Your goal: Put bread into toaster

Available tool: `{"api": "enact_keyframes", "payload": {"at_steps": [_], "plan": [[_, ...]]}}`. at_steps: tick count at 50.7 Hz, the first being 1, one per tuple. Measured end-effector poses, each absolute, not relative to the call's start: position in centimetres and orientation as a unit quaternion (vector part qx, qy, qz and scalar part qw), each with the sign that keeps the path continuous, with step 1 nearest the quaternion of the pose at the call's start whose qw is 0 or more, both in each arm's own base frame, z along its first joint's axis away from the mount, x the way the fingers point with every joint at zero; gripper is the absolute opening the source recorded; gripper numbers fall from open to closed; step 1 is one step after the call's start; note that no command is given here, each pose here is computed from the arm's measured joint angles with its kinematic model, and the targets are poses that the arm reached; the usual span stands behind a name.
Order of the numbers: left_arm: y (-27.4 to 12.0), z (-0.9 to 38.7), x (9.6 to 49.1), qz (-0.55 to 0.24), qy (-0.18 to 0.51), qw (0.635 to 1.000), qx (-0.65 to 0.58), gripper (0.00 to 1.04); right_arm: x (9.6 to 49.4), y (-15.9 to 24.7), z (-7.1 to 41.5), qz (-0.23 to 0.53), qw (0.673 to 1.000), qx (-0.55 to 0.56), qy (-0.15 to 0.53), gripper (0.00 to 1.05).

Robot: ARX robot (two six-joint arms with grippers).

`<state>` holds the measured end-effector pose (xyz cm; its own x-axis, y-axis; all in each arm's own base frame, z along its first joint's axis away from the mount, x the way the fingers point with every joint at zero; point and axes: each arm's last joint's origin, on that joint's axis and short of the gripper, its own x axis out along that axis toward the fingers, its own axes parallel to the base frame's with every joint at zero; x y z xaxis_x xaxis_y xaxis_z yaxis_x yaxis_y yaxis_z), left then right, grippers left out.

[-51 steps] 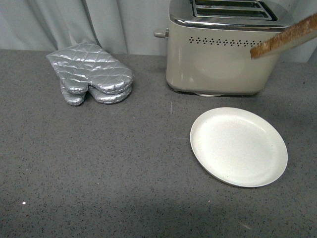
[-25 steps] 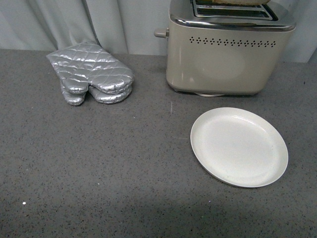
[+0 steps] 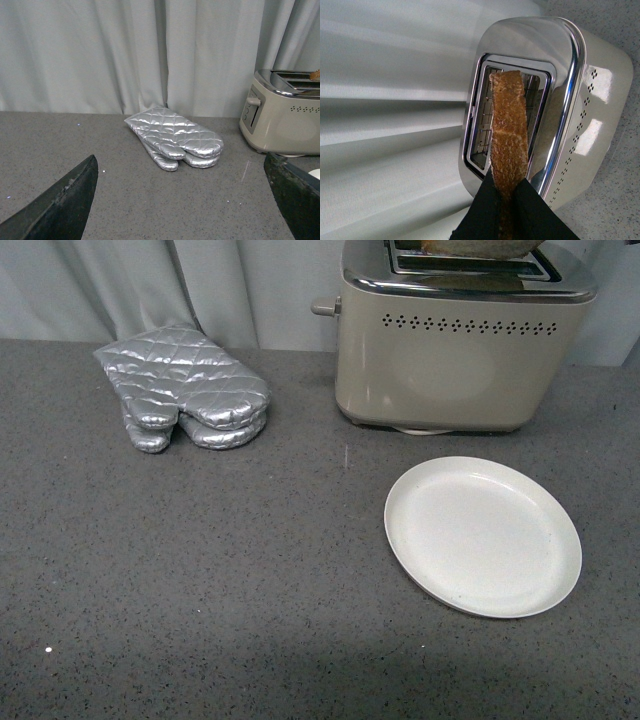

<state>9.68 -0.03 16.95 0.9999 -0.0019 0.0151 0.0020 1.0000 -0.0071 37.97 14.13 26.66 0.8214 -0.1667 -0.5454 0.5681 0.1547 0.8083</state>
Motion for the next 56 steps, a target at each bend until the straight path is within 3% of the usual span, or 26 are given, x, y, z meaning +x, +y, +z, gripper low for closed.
{"api": "enact_keyframes", "payload": {"at_steps": [36,45,50,56], "plan": [[0.0,16.9,9.7,-0.001,-0.008,1.000,-0.004,0.98,42.1,14.5,24.8,-0.283,0.742,0.575,0.199,0.01],[0.0,16.9,9.7,-0.001,-0.008,1.000,-0.004,0.98,43.5,14.9,24.6,-0.264,0.775,0.528,0.226,0.28],[0.0,16.9,9.7,-0.001,-0.008,1.000,-0.004,0.98,43.6,14.9,25.3,-0.231,0.825,0.473,0.203,0.45],[0.0,16.9,9.7,-0.001,-0.008,1.000,-0.004,0.98,40.9,13.8,27.4,-0.203,0.909,0.347,0.108,0.72]]}}
